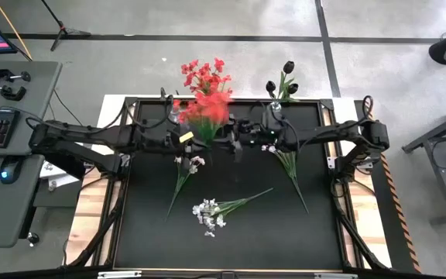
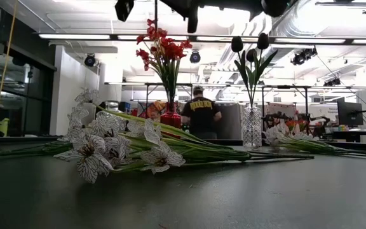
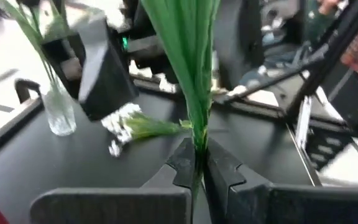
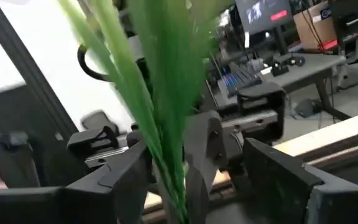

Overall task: Sort flowers into vase by color
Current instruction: Put the red flowers into the red flower vase

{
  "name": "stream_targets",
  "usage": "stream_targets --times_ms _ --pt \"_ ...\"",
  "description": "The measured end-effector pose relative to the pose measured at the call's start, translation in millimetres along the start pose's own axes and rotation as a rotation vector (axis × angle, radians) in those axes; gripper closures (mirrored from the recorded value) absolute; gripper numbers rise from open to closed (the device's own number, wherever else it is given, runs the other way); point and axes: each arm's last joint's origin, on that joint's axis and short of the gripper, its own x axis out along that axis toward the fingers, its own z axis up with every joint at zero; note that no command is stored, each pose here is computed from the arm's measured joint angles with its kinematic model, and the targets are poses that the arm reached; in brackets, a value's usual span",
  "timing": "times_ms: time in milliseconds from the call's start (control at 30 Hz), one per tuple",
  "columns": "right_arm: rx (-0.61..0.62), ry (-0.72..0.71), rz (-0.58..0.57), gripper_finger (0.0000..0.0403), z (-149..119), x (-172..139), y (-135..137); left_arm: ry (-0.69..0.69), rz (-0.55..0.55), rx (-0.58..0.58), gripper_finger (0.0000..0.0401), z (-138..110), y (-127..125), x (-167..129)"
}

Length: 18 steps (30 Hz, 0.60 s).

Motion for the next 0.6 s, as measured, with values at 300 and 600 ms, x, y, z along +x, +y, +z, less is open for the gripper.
stream_targets --times_ms 300,600 --pt "-0.053 0.076 0.011 0.0160 15.6 9.6 7.0 0.006 0.028 -0.010 0.0401 0.7 8.5 0.7" --pt "-0.068 0.083 -0.005 0.0240 14.0 9.9 7.0 0.015 0.032 -0.009 0.0401 -0.1 9.5 0.7"
